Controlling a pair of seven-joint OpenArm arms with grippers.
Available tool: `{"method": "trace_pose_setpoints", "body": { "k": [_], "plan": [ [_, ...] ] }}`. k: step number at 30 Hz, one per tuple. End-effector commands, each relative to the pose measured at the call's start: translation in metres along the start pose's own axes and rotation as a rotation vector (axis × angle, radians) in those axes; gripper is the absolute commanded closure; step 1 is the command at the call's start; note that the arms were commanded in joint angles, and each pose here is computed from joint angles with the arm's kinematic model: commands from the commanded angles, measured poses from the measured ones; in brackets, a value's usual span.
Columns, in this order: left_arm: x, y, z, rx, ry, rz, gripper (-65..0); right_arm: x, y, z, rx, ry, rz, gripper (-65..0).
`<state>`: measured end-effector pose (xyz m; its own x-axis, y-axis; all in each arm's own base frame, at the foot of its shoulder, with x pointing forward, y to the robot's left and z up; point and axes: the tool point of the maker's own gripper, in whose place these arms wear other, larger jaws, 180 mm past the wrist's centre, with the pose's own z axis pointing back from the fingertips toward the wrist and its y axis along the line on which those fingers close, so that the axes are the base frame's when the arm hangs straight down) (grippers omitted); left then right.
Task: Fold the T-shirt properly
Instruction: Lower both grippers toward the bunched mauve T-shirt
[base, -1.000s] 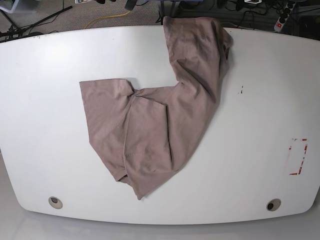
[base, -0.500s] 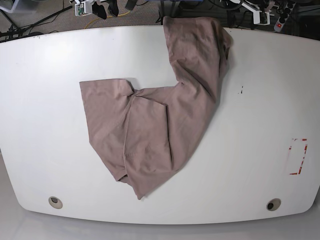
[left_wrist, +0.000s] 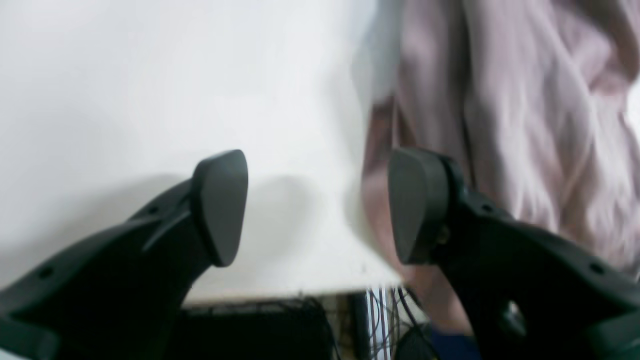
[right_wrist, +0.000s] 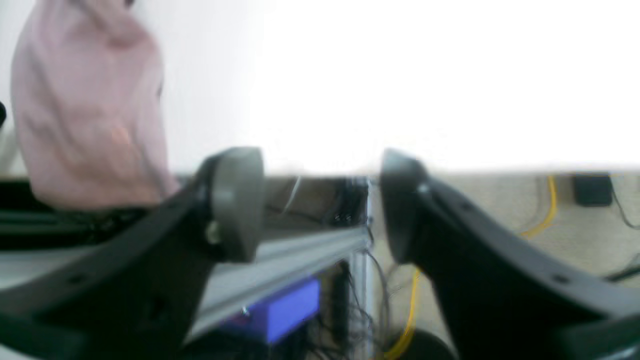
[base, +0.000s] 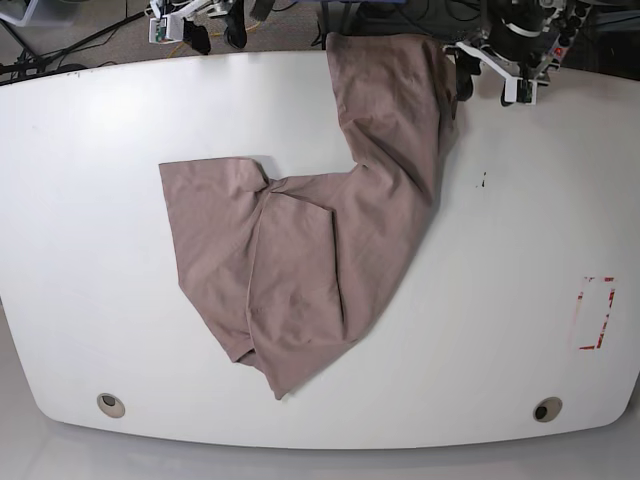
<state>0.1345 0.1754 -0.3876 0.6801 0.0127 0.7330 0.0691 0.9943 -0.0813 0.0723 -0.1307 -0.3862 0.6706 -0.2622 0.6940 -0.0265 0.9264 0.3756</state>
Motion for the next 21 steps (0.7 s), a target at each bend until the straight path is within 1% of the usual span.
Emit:
{"method": "trace_pose_setpoints", "body": {
  "k": [1, 5, 8, 10, 13, 17, 19, 21],
  "plan": [
    [-0.002, -0.004, 0.003, -0.014, 0.001, 0.003, -41.4, 0.011, 0.005, 0.0, 0.023, -0.036, -0.01, -40.7],
    [-0.002, -0.015, 0.001, -0.047, 0.003, 0.0, -41.3, 0.023, 0.002, -0.008, 0.026, -0.073, -0.031, -41.4],
    [-0.005, -0.028, -0.001, -0.1, 0.018, -0.028, -41.1, 0.026, 0.004, -0.016, 0.038, -0.05, -0.039, -41.5],
    [-0.013, -0.035, -0.002, -0.126, 0.04, -0.034, -41.0, 0.035, 0.005, -0.025, 0.051, -0.049, -0.036, -41.1],
    [-0.022, -0.035, -0.004, -0.126, 0.061, -0.027, -41.0, 0.037, 0.002, -0.029, 0.047, -0.026, -0.031, -41.1],
    [-0.034, -0.031, -0.006, -0.119, 0.093, -0.019, -41.0, 0.053, 0.007, -0.036, 0.066, -0.049, -0.012, -41.1],
    [-0.031, -0.033, -0.009, -0.124, 0.084, -0.021, -41.0, 0.052, 0.008, -0.038, 0.068, -0.036, -0.008, -41.1],
    [-0.031, -0.038, -0.011, -0.139, 0.084, -0.025, -40.8, 0.058, 0.009, -0.043, 0.074, -0.045, -0.001, -41.1]
  ]
}}
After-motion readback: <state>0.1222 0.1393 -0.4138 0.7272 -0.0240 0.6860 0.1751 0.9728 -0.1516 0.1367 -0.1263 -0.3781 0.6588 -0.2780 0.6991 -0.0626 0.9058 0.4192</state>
